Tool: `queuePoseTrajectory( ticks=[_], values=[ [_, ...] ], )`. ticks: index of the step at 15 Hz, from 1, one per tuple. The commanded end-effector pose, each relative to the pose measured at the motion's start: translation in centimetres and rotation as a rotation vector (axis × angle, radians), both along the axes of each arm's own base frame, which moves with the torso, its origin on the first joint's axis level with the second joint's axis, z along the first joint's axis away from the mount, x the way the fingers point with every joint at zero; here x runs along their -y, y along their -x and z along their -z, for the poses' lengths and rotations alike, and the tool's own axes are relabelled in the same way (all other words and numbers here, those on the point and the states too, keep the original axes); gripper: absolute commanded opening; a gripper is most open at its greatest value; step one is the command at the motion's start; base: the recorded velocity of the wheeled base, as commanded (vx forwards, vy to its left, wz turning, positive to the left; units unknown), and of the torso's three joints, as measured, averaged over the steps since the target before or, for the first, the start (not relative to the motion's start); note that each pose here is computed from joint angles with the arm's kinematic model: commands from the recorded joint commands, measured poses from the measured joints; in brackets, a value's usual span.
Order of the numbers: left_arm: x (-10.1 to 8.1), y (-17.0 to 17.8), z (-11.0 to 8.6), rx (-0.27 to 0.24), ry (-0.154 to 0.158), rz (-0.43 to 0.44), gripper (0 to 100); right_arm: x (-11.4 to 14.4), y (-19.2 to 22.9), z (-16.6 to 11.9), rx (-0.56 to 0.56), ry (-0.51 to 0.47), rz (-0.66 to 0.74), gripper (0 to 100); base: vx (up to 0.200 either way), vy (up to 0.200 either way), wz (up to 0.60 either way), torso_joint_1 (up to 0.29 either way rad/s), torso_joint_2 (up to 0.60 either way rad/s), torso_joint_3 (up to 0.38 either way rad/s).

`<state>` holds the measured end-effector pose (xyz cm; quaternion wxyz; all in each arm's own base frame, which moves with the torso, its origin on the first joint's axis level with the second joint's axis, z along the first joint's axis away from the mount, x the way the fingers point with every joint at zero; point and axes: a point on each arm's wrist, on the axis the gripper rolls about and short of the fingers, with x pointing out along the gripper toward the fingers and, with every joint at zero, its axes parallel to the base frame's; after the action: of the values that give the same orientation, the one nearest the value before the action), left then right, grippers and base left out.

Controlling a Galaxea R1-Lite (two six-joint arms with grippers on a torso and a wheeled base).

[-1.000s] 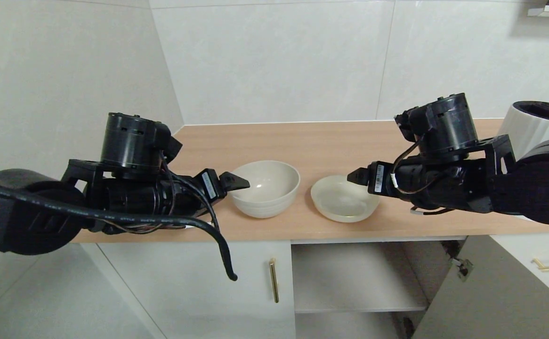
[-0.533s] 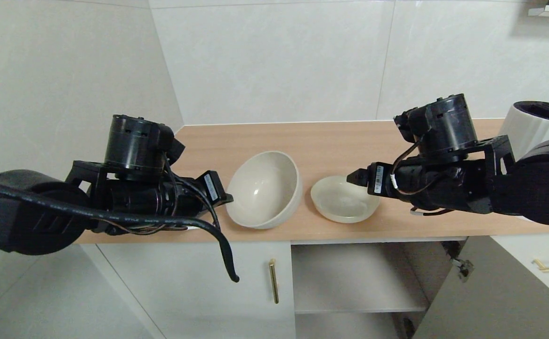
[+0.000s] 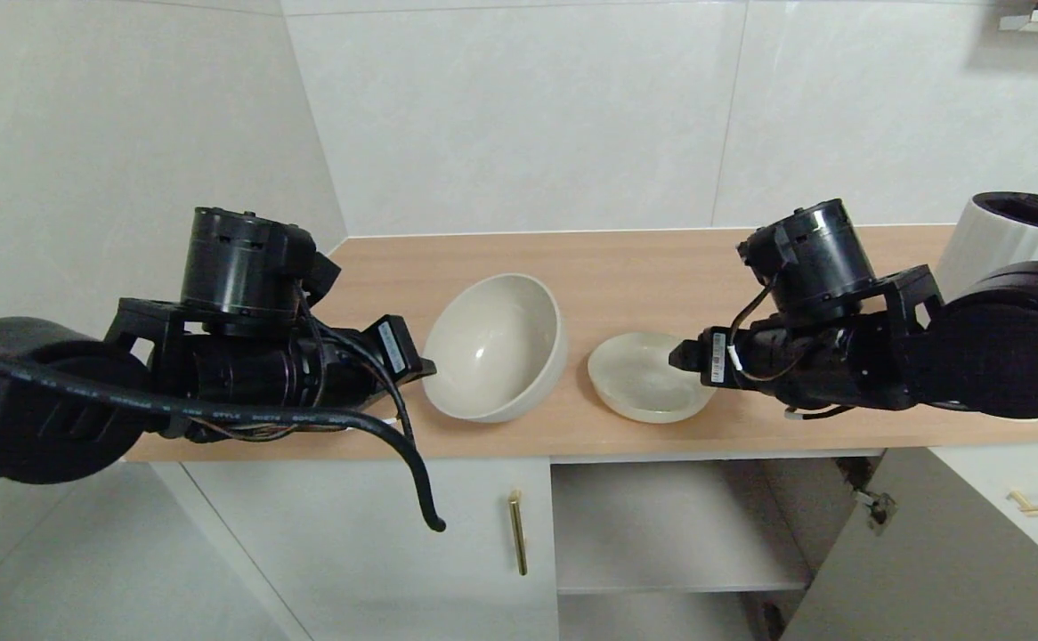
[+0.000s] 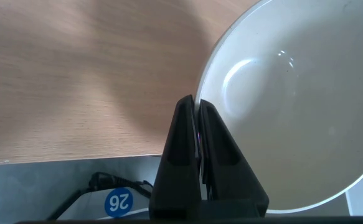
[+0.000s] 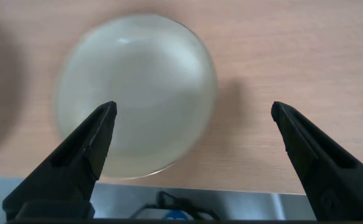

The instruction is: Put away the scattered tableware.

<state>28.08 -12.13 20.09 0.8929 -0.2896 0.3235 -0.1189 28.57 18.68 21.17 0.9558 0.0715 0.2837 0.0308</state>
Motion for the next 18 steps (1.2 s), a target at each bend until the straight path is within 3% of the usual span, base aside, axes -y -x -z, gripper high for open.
queuePoseTrajectory(
  ticks=[1,13,14,18],
  values=[
    [-0.1,0.1,-0.2,0.006,0.002,-0.001,0,-0.2,-0.5,0.5,-0.019,0.014,0.006,100,0.000,0.000,0.00,0.000,0.00,0.000],
    [-0.1,0.1,-0.2,0.006,0.002,-0.002,0,-0.4,-2.1,2.5,-0.066,0.046,0.026,100,0.000,0.000,0.00,0.000,0.00,0.000],
    [-0.1,0.1,-0.2,0.005,0.003,-0.003,0,-0.4,-2.2,2.6,-0.068,0.048,0.027,0,0.000,0.000,0.00,0.000,0.00,0.000],
    [-0.1,0.1,-0.2,0.007,0.003,-0.003,0,-0.4,-2.1,2.5,-0.065,0.044,0.027,0,0.000,0.000,0.00,0.000,0.00,0.000]
  ],
)
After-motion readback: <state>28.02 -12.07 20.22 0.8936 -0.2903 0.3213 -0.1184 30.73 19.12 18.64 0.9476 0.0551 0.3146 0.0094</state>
